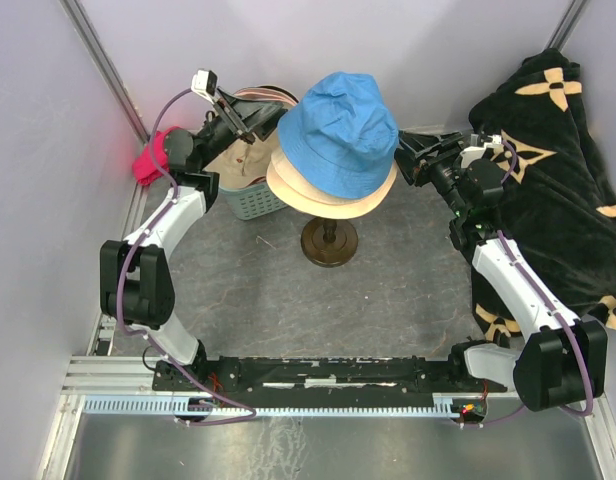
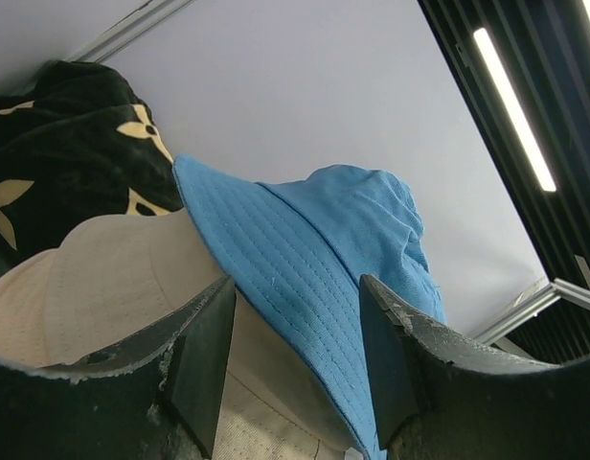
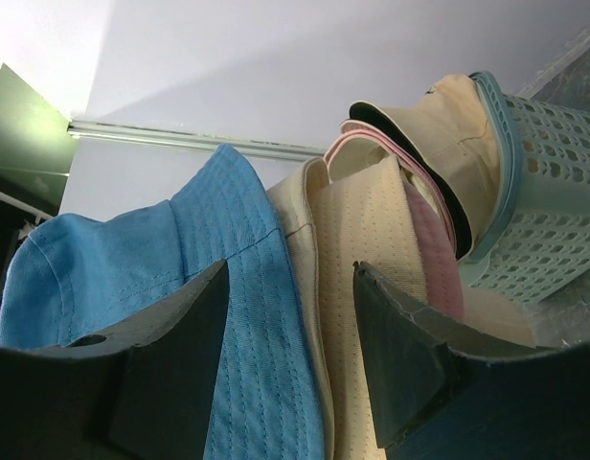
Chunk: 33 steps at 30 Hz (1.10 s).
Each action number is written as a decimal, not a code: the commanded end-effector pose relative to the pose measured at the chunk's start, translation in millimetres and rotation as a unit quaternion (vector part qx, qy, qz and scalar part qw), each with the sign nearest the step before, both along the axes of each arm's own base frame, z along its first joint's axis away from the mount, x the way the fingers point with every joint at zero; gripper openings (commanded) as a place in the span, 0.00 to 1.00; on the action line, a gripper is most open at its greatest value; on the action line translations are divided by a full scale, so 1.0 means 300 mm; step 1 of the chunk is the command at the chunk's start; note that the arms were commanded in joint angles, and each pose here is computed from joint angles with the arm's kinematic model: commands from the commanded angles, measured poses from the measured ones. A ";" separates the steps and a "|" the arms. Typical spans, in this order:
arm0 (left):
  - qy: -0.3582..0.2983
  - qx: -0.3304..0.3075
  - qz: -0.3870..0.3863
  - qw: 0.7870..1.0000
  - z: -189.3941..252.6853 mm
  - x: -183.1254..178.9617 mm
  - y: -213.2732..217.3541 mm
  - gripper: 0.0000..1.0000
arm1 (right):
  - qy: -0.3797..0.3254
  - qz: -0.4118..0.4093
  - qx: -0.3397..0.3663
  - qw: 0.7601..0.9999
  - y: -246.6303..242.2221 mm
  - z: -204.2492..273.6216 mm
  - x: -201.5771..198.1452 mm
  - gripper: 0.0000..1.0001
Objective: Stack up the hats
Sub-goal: Stack the hat on the hat.
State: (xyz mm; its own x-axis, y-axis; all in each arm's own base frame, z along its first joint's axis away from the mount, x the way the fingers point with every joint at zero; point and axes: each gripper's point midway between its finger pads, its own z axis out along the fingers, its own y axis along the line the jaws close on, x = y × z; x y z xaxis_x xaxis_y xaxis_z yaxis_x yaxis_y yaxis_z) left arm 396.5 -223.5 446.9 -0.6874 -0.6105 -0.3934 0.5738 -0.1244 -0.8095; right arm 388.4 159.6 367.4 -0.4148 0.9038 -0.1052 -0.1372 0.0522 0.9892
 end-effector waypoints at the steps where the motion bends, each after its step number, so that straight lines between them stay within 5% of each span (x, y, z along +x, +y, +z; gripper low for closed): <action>1: -0.032 0.001 -0.023 0.999 0.061 -0.052 -0.004 0.60 | -0.053 0.007 0.008 0.999 0.007 0.122 -0.023 0.62; 16: -0.050 0.004 -0.040 0.998 0.101 -0.141 0.004 0.58 | -0.055 0.009 0.000 0.998 0.010 0.131 -0.038 0.62; 33: -0.057 -0.014 -0.064 0.996 0.128 -0.191 0.009 0.42 | -0.054 0.007 -0.009 0.998 0.008 0.140 -0.061 0.62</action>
